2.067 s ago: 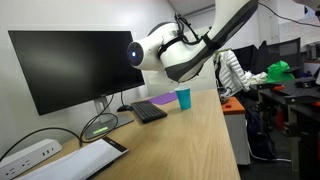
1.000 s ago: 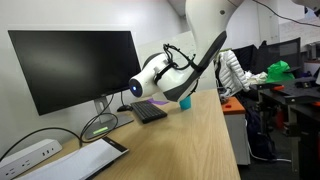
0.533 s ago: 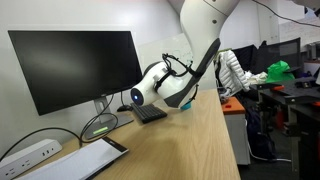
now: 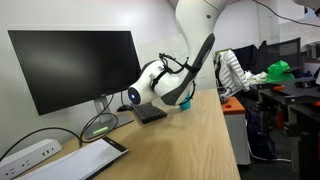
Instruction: Pick the marker and put it in the cup
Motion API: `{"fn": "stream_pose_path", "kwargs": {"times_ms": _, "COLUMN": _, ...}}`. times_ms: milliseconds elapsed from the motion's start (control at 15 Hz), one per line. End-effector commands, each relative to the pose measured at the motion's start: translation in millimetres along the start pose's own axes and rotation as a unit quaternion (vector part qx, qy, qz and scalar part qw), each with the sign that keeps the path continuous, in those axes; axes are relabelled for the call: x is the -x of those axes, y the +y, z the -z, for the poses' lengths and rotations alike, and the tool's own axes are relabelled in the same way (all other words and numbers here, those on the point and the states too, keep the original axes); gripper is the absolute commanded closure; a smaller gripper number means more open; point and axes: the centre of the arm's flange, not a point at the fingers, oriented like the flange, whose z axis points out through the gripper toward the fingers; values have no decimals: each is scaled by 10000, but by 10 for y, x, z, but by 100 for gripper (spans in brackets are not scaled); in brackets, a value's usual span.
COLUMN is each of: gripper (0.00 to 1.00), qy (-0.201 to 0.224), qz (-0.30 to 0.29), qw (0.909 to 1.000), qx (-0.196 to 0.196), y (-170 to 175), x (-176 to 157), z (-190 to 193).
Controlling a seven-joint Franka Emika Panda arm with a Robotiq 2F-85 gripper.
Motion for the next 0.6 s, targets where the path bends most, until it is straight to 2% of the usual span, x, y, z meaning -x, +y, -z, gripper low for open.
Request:
{"fn": "stream_pose_path", "kwargs": {"times_ms": 0, "gripper": 0, "qy": -192, "qz": -60, "qw": 9997, "qx": 171, "y": 76, "x": -292, "z": 23}}
{"fn": "stream_pose_path", "kwargs": {"times_ms": 200, "gripper": 0, "qy": -466, "qz": 34, "qw": 9987, "qx": 207, "y": 112, "x": -487, "z": 49}}
{"fn": "stream_pose_path", "kwargs": {"times_ms": 533, "gripper": 0, "qy": -1545, "qz": 352, "qw": 9869, "qx": 318, "y": 279, "x": -750, "z": 67}}
